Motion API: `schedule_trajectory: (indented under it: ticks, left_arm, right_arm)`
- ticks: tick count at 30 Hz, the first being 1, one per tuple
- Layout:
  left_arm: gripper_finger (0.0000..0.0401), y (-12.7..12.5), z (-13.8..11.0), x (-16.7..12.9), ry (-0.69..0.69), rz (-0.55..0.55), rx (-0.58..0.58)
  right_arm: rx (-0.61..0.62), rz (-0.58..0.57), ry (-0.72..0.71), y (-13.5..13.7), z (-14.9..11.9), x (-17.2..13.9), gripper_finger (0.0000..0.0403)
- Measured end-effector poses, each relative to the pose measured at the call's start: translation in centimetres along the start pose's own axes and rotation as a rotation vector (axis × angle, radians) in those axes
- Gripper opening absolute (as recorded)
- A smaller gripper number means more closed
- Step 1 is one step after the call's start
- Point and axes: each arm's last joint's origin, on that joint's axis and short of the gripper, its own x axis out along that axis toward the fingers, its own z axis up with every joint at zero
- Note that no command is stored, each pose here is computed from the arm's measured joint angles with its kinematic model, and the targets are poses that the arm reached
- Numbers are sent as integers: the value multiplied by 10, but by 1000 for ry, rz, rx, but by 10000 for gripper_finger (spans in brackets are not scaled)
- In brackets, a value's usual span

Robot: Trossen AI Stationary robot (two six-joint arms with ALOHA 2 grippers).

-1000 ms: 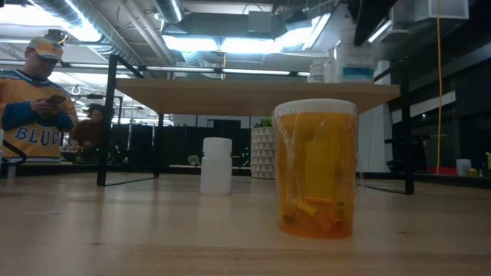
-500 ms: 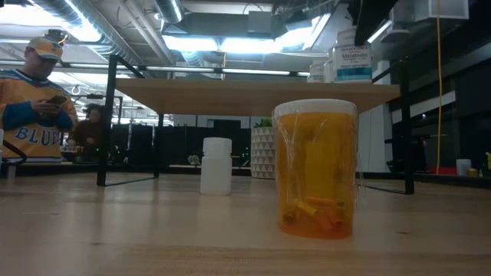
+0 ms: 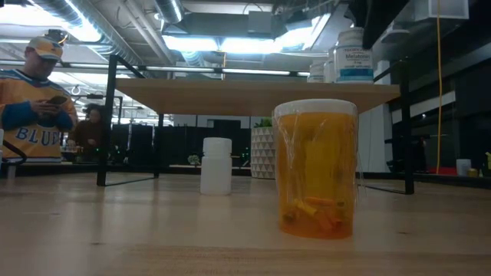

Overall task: Pick and place medicine bottles onto shelf by color
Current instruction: Put the white medicine bottle on the shelf aligned with the other white medicine bottle, then adjust the white medicine bottles on the shelf

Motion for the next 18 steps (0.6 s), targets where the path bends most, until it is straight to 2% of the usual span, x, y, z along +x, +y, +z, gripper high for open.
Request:
schedule_trajectory:
  ticks: [6,12,18]
  left_arm:
    - [124,0,0,0,0,0,-1]
    - [124,0,0,0,0,0,-2]
    - [124,0,0,0,-1,1,-1]
  right_arm:
    - [19,10,-32,-2,4,-10,224]
    - [73,11,-69,-11,6,-43,224]
    - [70,-86,-266,-22,22,-66,224]
